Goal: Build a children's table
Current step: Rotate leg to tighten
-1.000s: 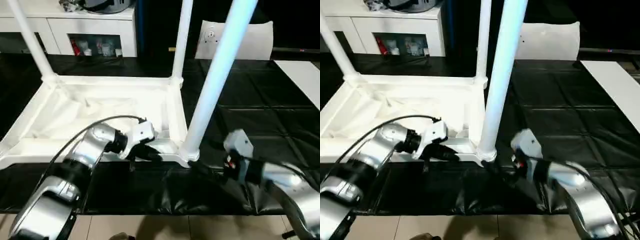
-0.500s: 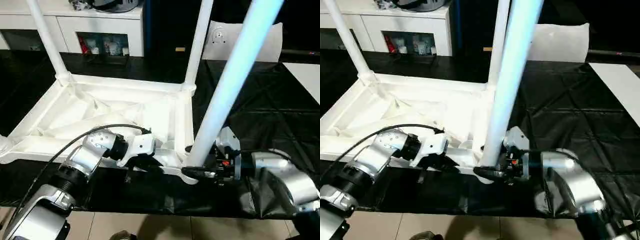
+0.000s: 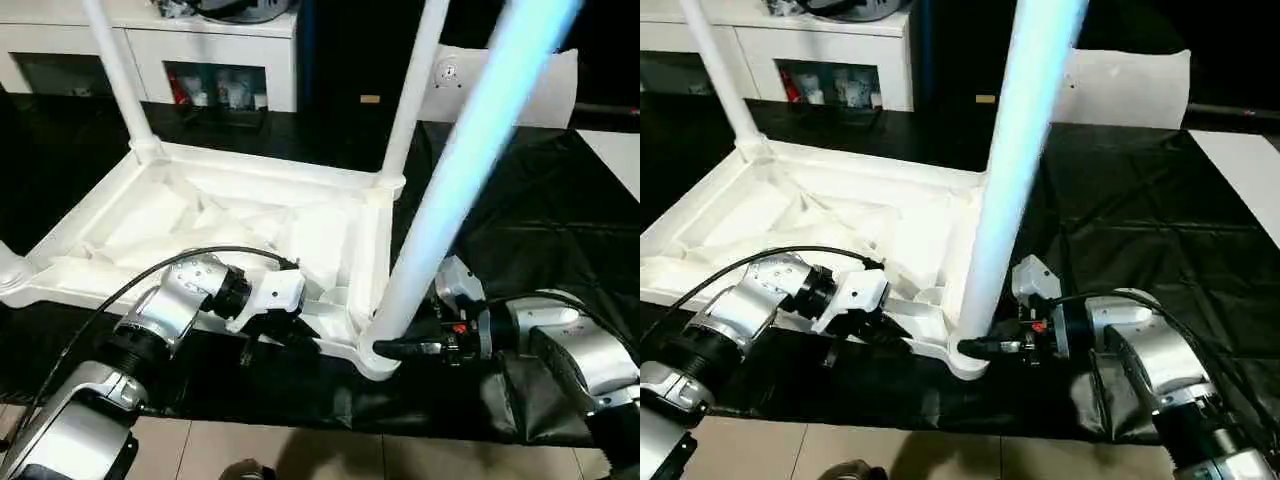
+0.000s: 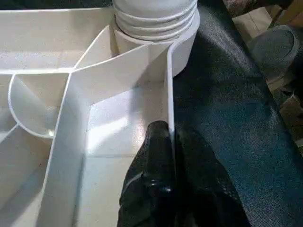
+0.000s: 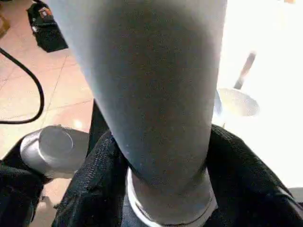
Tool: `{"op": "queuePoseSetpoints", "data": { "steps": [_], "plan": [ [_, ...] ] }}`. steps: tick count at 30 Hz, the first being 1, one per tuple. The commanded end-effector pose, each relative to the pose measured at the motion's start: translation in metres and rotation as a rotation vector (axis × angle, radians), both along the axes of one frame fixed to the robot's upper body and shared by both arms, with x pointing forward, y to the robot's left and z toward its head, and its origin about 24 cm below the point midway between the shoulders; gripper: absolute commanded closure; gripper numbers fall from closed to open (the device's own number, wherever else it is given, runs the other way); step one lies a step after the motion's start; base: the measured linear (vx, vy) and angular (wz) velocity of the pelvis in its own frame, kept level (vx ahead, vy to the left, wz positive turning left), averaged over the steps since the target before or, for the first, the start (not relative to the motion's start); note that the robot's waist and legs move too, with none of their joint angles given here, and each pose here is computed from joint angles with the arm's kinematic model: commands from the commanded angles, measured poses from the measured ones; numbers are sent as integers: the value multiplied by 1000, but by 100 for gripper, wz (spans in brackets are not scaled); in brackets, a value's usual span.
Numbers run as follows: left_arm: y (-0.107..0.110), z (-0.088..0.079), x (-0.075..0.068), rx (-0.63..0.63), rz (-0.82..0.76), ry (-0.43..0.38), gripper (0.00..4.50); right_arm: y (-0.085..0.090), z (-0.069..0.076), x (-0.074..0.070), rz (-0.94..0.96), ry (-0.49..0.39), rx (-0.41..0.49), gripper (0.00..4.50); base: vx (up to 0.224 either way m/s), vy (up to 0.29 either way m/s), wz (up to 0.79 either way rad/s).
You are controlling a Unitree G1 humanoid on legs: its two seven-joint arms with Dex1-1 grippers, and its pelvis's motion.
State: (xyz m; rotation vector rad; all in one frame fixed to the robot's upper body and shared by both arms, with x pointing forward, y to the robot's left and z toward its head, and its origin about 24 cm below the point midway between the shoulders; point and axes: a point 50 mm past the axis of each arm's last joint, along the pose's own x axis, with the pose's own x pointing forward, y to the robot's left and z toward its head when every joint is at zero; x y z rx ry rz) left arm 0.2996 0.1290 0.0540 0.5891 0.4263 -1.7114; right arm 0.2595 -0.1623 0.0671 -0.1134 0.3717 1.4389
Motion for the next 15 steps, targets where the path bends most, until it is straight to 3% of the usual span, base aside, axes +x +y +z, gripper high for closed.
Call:
{"op": "queuePoseSetpoints", "data": {
  "steps": [1,9,12,15],
  "plan": [
    [4,2,2,31,-15,-3,450,0,-2,0,18,15,-8,244,0,0,0],
    [1,1,8,-14,136,24,450,9,-8,-5,-64,52,50,248,0,0,0],
    [-3,0,12,-26,198,22,450,13,-12,-6,-116,54,34,249,0,0,0],
    [-12,0,17,-75,307,37,450,21,-23,1,-284,49,-20,250,0,0,0]
  ]
}}
